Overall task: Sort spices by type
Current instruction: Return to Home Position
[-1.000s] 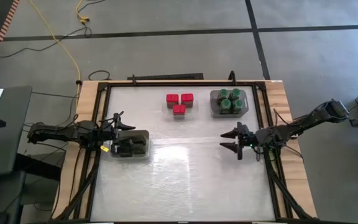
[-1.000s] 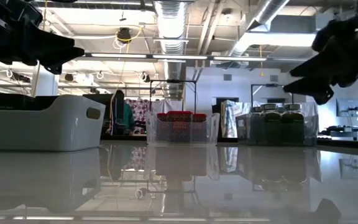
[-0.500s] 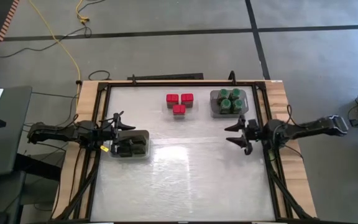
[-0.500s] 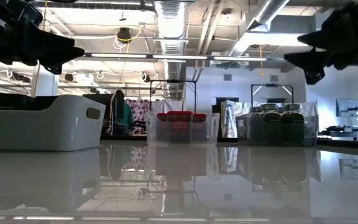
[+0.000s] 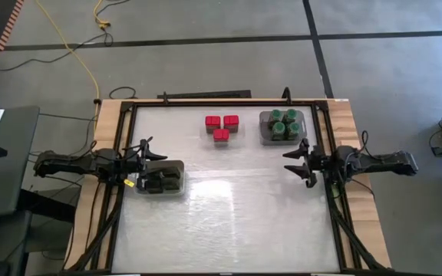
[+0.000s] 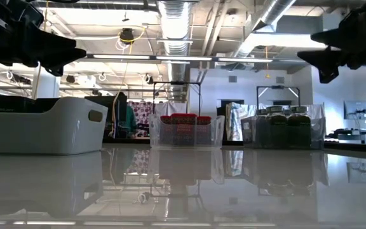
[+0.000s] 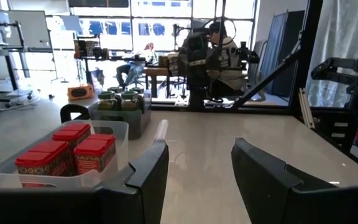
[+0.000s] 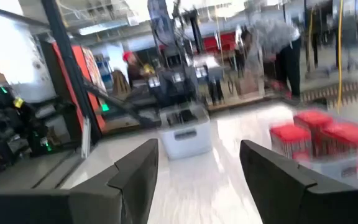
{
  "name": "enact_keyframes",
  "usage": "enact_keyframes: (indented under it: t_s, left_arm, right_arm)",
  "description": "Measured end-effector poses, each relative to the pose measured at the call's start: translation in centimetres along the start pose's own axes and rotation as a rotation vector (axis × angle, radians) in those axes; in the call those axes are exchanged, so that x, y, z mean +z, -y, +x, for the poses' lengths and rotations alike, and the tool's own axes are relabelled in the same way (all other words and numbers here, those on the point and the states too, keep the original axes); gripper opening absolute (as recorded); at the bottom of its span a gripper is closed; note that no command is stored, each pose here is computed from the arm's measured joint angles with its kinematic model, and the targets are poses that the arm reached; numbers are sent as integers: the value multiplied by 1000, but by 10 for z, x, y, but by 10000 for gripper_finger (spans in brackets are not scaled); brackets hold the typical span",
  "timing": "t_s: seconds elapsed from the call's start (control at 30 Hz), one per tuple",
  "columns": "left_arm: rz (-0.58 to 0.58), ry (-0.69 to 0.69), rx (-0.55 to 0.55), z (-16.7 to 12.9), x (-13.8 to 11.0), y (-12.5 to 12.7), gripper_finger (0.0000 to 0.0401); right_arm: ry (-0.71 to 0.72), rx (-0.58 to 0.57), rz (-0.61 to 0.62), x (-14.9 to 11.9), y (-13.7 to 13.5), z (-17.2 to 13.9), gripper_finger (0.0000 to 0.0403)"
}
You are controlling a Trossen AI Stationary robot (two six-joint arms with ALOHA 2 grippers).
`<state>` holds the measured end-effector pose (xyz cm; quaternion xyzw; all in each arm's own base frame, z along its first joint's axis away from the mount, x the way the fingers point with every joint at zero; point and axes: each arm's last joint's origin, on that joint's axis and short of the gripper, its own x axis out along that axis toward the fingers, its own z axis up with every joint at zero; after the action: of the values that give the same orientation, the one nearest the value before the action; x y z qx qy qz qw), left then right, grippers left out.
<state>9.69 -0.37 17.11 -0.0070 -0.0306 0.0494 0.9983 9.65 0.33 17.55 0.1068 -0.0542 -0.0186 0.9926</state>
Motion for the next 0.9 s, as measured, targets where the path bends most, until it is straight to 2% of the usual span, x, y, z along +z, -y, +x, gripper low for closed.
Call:
enact_keyframes:
  t_s: [0.1, 0.53, 0.73, 0.9]
  left_arm:
    - [-1, 0, 0, 0, 0, 0, 169]
    - [-2, 0, 0, 0, 0, 0, 169]
    - [-2, 0, 0, 0, 0, 0, 169]
    - [-2, -1, 0, 0, 0, 0, 169]
  right_arm:
    - [-70, -22, 26, -5, 1, 0, 255]
    - [-81, -24, 23, -6, 1, -1, 255]
    - [-119, -7, -78, -9, 1, 1, 255]
    - [-161, -10, -89, -12, 1, 3, 255]
